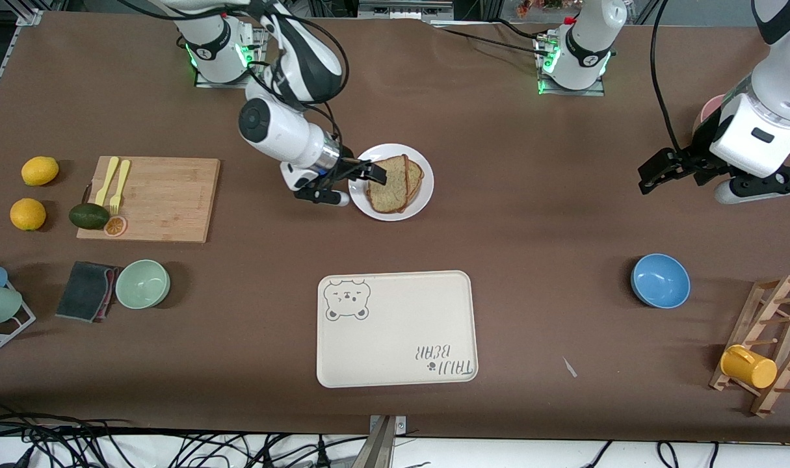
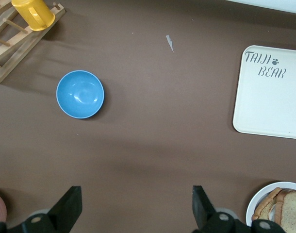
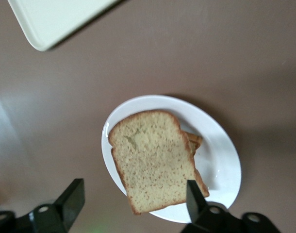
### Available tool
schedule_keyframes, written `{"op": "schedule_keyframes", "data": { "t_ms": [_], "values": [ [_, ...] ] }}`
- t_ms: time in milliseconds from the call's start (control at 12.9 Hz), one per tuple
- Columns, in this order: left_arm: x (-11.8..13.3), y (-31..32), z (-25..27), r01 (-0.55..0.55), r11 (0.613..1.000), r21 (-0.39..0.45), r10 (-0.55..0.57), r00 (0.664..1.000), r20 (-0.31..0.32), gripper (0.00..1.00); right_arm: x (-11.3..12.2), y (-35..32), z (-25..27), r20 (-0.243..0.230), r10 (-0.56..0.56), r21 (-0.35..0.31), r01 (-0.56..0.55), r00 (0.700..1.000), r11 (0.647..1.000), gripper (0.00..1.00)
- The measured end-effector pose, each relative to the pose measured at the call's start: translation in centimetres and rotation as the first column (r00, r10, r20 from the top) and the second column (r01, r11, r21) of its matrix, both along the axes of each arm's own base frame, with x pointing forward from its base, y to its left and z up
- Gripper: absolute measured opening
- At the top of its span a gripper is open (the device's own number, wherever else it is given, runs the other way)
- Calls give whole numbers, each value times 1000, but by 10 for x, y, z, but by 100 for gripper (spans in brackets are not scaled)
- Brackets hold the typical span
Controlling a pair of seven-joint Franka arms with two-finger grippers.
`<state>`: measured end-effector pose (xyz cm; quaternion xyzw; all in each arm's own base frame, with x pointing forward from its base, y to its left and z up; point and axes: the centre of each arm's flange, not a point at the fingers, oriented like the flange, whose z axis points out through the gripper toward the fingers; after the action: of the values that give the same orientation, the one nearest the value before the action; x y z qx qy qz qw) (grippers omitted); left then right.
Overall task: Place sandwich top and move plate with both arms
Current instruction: 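Open the right gripper and withdraw it toward the cutting board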
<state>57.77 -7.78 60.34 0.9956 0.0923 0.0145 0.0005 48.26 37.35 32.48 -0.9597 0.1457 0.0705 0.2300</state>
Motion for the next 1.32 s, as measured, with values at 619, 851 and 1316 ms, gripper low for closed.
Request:
{"op": "schedule_keyframes", "data": {
  "t_ms": [619, 851, 1316],
  "values": [
    [0, 0, 0, 0, 1000, 0, 0, 1000, 0, 100, 90, -148, 98, 164, -99, -183, 129, 982, 975, 100],
    [0, 0, 0, 0, 1000, 0, 0, 1000, 0, 100, 106, -190, 131, 123, 13, -317, 27, 992, 948, 100],
    [-2, 0, -2, 0, 1000, 3, 0, 1000, -19, 100, 122, -291, 172, 49, 120, -367, -94, 992, 926, 100]
  ]
}}
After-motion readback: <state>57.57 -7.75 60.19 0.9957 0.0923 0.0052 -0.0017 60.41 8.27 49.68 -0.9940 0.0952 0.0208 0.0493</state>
